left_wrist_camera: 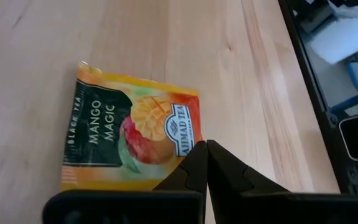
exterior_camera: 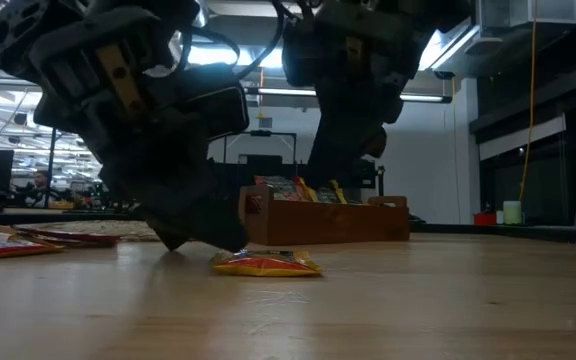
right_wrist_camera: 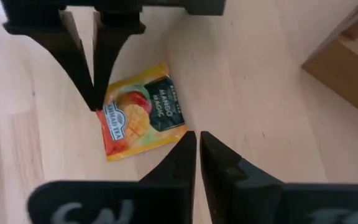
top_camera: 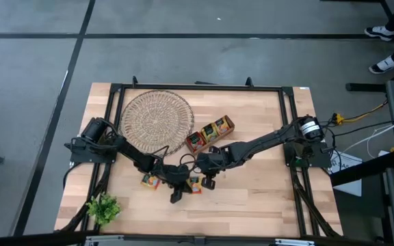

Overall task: Pick & Place Tea
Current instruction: Put the orange tea bag into the right section of the wooden organizer

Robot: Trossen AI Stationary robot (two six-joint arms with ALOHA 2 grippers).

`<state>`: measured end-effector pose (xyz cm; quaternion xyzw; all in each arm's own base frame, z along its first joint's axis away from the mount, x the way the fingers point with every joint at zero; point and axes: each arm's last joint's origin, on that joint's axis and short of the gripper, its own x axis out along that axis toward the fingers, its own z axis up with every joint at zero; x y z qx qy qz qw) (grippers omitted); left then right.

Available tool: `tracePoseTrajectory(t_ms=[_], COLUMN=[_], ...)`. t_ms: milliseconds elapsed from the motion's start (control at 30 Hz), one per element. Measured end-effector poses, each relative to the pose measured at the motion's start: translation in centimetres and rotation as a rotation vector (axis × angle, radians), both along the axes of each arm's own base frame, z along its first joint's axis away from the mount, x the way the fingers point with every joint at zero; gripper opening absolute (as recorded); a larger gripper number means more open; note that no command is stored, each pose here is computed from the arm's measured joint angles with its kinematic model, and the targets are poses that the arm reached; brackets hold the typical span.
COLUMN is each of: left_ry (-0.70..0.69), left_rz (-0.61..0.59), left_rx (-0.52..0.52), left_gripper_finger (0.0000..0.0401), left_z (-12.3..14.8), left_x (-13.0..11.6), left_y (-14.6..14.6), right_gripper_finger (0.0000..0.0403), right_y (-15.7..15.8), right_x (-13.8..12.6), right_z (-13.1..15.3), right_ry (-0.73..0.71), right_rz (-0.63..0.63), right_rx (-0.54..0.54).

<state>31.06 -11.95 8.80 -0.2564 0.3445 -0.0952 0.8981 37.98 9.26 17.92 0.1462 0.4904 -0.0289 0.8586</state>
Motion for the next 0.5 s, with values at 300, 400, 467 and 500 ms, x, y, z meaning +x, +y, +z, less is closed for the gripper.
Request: tracePoseTrajectory(t_ms=[300,400,467,500], left_ry=[0.031,0.038,0.043,0.048], left_rz=[0.023,0.020,0.017,0.014], left_rx=[-0.023,-0.024,-0.022,-0.018], left_gripper_finger=[0.0001,0.0002,0.0002,0.0001], left_z=[-0.2,-0.2,-0.3,-0.3], left_x=[-0.1,-0.2,-0.2,-0.2], left_y=[0.0,0.0,0.0,0.0], right_gripper_finger=[0.0084,0.0115,0.0133,0.0140], right_y=[-0.4,-0.4,-0.4,-0.4], right_x=[0.3,0.4,0.4,0.5], right_z=[-0.6,-1.0,-1.3,-1.4], right_ry=[0.029,0.030,0.045,0.040], right_rz=[-0.006,-0.013,-0.035,-0.043], right_rx=[0.059,0.063,0.074,0.082])
